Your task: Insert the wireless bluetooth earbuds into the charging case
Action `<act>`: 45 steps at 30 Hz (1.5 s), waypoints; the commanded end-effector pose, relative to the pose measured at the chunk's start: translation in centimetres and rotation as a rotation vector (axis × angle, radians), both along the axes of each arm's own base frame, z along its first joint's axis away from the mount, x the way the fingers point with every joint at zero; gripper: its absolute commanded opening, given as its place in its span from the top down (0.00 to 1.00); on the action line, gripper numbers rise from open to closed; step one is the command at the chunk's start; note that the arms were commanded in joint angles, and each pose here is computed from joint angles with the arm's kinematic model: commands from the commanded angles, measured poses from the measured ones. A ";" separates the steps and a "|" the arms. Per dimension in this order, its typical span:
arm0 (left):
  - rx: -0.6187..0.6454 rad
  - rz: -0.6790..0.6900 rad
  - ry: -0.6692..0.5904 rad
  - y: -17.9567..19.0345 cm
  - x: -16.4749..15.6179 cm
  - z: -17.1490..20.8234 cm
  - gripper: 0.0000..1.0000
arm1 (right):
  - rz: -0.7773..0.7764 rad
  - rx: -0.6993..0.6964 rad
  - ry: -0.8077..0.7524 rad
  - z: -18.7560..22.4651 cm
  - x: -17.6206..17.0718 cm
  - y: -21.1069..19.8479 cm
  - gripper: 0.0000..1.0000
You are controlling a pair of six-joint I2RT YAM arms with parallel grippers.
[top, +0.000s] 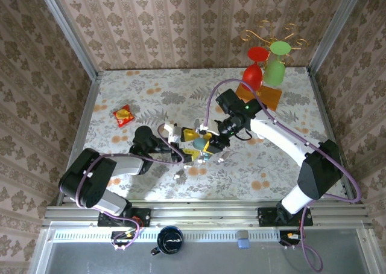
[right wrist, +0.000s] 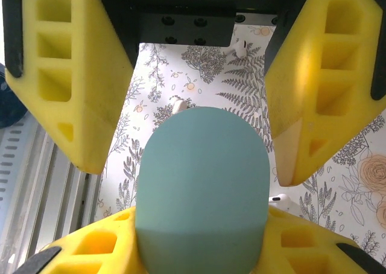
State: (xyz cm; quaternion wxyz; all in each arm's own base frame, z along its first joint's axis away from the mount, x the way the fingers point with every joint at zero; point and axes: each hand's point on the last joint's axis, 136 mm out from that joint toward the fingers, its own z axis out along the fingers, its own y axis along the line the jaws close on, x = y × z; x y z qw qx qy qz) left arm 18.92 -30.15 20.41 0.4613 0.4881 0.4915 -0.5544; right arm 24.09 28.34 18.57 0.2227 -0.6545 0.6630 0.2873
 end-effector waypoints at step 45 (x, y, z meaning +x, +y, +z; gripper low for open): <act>-0.008 -0.021 -0.020 -0.5 0.1 -0.1 0.43 | 0.011 0.101 -0.026 2.4 0.0 1.7 0.88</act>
